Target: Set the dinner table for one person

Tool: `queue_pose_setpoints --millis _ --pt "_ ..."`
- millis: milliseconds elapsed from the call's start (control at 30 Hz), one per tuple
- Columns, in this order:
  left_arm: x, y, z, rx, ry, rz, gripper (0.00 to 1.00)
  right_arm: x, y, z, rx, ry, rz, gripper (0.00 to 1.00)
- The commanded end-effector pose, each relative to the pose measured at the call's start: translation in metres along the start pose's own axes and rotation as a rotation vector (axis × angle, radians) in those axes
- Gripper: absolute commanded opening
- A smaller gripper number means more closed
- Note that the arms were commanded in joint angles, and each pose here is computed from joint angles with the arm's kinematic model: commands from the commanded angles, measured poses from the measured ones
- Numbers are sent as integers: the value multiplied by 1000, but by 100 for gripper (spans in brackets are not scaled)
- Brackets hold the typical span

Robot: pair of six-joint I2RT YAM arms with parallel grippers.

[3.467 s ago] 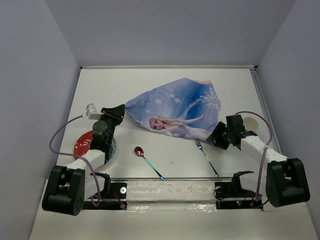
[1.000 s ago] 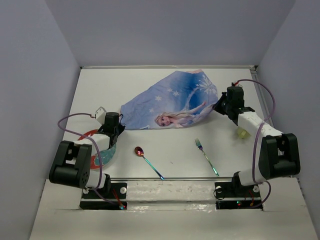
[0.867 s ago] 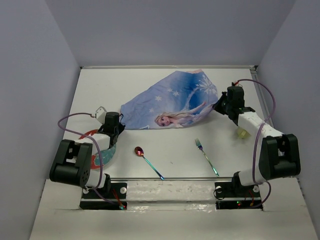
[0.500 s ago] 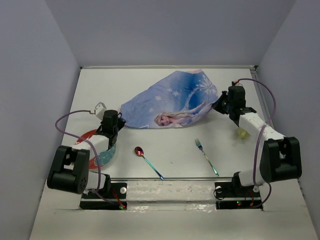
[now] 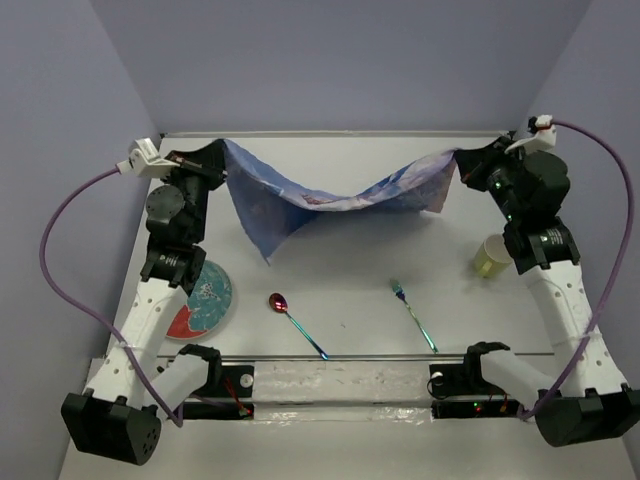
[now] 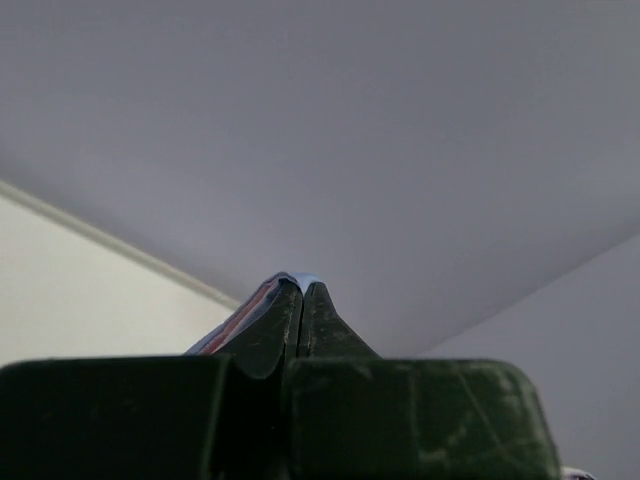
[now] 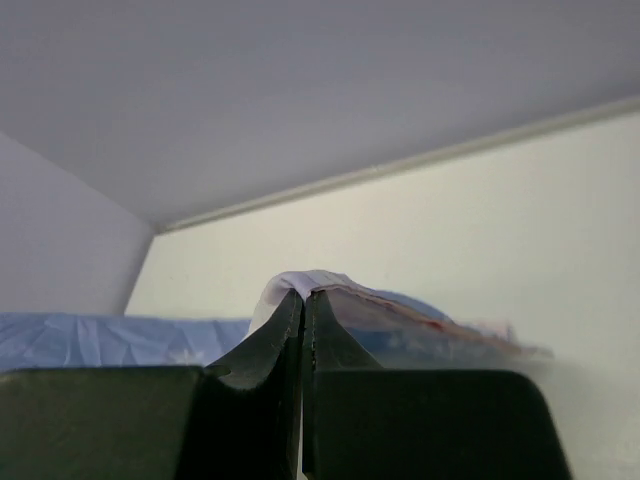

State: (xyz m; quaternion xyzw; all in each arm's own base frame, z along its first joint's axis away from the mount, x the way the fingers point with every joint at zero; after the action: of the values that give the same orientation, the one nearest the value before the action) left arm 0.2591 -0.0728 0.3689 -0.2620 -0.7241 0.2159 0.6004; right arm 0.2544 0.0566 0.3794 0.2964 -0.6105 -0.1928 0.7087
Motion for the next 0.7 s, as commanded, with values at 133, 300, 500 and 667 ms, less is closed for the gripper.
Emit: queue_pose_setpoints --millis 133,300,500,667 --pt "71 -51 7 -144 -184 -5 0 72 51 27 75 -211 109 0" --pt "59 -45 -14 -118 -149 -9 0 66 35 -19 -19 -162 137 0" --pt "51 -30 -49 -89 -113 7 0 64 18 -89 -62 -98 162 0" --pt "76 -37 -75 -112 -132 2 0 99 29 -118 18 -91 143 0"
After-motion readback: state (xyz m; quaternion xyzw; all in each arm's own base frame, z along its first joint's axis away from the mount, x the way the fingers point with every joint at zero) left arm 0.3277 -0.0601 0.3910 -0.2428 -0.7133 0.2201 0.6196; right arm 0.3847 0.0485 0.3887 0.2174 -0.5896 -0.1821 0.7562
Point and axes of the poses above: each gripper's point midway between its finger pads, its own z axis back along the fingers, its own y axis along the line the jaws close on, x = y × z, the point moved 10 cm from there along z, back along the fingers, and after that the axes turned 10 degrees about -z, right-handed, at the moved point
